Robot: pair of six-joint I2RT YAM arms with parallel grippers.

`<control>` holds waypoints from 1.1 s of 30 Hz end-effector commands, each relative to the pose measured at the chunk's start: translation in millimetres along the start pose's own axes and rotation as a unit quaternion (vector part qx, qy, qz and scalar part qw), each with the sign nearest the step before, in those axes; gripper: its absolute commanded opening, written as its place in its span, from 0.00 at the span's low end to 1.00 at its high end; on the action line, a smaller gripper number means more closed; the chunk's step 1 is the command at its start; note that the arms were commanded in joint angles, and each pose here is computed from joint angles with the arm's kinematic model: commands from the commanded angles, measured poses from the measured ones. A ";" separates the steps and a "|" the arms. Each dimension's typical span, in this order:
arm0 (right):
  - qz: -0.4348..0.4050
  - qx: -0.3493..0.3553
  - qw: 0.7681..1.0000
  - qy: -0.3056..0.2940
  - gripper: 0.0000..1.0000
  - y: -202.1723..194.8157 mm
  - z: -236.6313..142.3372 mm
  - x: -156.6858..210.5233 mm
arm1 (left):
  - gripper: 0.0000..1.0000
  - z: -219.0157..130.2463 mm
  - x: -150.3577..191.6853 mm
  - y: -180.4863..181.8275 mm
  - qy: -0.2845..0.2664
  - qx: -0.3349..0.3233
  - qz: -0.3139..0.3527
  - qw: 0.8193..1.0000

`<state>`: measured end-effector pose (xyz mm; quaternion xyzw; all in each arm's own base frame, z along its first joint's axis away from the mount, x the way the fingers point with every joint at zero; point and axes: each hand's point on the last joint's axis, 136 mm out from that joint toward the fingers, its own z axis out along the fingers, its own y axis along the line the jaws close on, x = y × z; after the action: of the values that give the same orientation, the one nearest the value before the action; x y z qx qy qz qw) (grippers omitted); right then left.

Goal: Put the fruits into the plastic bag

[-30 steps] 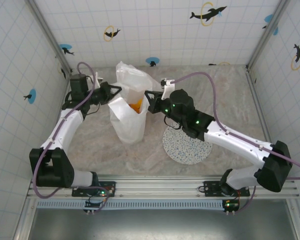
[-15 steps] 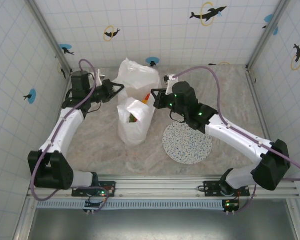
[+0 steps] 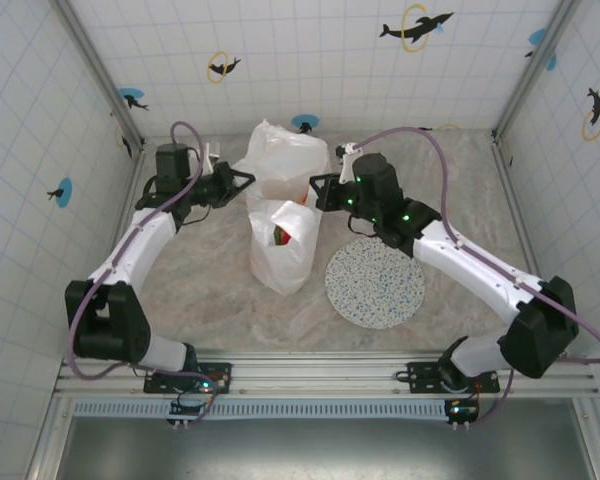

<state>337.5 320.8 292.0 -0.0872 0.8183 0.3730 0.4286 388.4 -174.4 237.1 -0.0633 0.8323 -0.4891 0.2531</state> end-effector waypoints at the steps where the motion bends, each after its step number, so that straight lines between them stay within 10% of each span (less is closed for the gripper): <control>1: 0.022 -0.007 1.000 -0.004 0.00 -10.1 16.1 -7.7 | 0.00 7.0 -9.8 17.1 -0.010 -0.032 0.015 0.999; 12: 0.015 0.023 1.000 0.004 0.25 -48.7 27.6 -5.8 | 0.27 -11.1 -31.9 12.2 -0.074 -0.051 0.050 0.995; 19: -0.020 0.002 0.999 -0.029 0.74 -31.1 -18.0 -22.5 | 0.57 -64.0 -32.7 -17.2 -0.168 -0.072 0.132 0.974; 28: -0.043 0.059 0.991 -0.111 0.88 -65.6 -92.0 -39.1 | 0.90 -132.9 -13.0 36.5 -0.355 -0.179 0.135 0.908; 33: -0.071 0.226 0.963 -0.125 0.97 -157.9 -122.2 -20.0 | 0.98 -151.6 7.9 113.2 -0.411 -0.286 0.103 0.860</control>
<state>336.4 167.3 306.3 -0.0244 0.7877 0.2679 0.5543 325.5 -41.8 209.3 -0.1816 0.7868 -0.2172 0.5485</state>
